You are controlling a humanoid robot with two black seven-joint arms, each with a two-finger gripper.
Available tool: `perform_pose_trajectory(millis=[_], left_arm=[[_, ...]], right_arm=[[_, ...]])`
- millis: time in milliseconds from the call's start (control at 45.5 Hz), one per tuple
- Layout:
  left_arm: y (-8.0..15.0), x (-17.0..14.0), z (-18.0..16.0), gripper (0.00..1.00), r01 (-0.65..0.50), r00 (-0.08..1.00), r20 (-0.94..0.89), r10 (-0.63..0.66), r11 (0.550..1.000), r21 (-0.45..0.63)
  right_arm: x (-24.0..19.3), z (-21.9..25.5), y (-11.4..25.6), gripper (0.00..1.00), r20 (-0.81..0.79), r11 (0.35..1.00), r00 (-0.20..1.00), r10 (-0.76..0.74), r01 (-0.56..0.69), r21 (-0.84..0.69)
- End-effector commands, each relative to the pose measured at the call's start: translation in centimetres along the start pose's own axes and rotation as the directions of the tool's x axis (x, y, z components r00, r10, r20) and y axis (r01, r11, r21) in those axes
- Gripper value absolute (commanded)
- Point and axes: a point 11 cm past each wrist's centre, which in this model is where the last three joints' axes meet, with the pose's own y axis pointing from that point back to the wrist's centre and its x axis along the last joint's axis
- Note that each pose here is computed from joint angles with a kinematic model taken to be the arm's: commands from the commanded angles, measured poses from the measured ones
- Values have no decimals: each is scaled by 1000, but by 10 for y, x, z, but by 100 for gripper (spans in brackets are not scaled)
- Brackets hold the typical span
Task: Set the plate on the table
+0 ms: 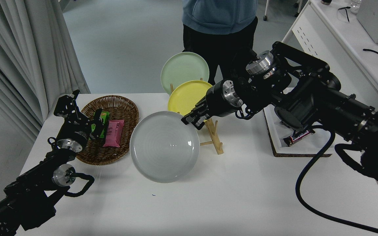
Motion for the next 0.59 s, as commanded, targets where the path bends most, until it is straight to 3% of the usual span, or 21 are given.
perform_pose_trajectory(millis=[0,571], left_arm=[[0,0,0,100,0,1000,1,0,1000,-1],[0,0,0,100,0,1000,1,0,1000,-1]], right_arm=[[44,-9,-40,0,127,996,988,85,-84,-13],[83,-20,-56,0,206,990,969,138,-140,-4]])
